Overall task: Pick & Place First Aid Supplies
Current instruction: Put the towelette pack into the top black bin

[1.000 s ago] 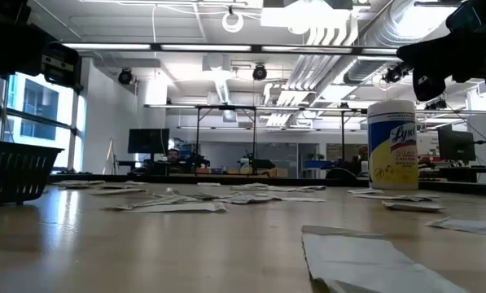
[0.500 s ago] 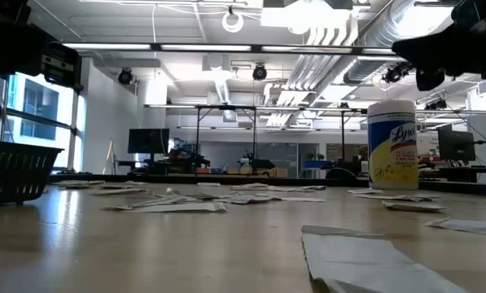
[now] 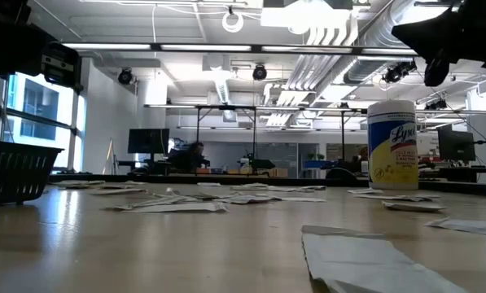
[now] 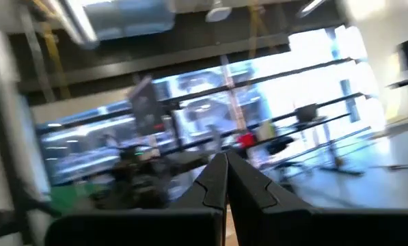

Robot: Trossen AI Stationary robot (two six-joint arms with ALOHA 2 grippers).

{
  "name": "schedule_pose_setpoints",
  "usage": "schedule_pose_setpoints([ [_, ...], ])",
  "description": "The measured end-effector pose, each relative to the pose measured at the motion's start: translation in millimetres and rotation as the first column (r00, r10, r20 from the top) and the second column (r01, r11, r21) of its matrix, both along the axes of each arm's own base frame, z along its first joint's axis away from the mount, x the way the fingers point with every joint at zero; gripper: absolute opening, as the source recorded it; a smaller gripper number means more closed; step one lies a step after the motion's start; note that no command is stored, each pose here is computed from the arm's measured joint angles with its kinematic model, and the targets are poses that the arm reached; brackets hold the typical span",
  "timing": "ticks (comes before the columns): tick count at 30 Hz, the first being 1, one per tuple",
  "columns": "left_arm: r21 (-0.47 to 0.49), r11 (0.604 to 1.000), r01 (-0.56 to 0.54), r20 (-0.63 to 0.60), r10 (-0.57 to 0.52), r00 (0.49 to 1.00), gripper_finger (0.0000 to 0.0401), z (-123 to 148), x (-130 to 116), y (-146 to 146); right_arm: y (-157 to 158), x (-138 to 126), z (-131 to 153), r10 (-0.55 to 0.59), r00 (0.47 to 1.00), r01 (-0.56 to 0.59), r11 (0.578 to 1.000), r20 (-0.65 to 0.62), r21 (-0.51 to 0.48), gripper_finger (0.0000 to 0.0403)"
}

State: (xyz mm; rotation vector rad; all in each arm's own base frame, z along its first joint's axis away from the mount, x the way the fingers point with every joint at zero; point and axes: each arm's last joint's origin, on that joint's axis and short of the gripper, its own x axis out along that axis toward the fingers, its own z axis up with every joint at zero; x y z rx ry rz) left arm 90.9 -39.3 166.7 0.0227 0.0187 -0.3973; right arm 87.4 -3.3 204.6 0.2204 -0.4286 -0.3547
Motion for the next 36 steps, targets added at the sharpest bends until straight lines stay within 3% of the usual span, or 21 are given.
schedule_pose_setpoints([
  [2,0.0,1.0,0.0,0.0,0.0,1.0,0.0003,0.1,0.0,0.0,-0.3,-0.4,0.5,-0.011,1.0,0.011,1.0,0.003,-0.003,0.0001],
  [7,0.0,1.0,0.001,0.0,-0.001,1.0,0.0003,0.1,0.0,0.0,4.7,6.6,-1.8,0.133,0.991,-0.134,0.991,-0.023,-0.02,0.0001],
  [12,0.0,1.0,0.0,0.0,0.0,1.0,0.0003,0.0,0.0,0.0,12.3,25.4,-10.6,0.193,0.963,-0.191,0.981,-0.19,0.03,0.0001],
  [17,0.0,1.0,0.0,0.0,0.0,1.0,0.0003,0.0,0.0,0.0,26.0,50.6,15.1,0.197,0.921,-0.207,0.978,-0.337,0.004,0.0001],
  [19,0.0,1.0,0.0,0.0,0.0,1.0,0.0003,0.0,0.0,0.0,32.5,62.1,27.4,0.188,0.881,-0.211,0.977,-0.434,-0.006,0.0],
  [24,0.0,1.0,0.001,0.001,-0.001,1.0,0.0003,0.1,0.0,0.0,49.6,87.5,52.8,0.166,0.718,-0.166,0.984,-0.676,0.066,0.0],
  [31,0.0,1.0,0.0,0.001,0.0,1.0,0.0003,0.2,0.0,0.0,71.4,113.7,73.3,0.182,0.398,-0.066,0.983,-0.899,0.17,0.002],
  [36,0.0,1.0,0.0,0.0,0.0,1.0,0.0003,0.0,0.0,0.0,80.1,126.4,59.6,0.203,0.155,0.055,0.975,-0.967,0.213,0.007],
])
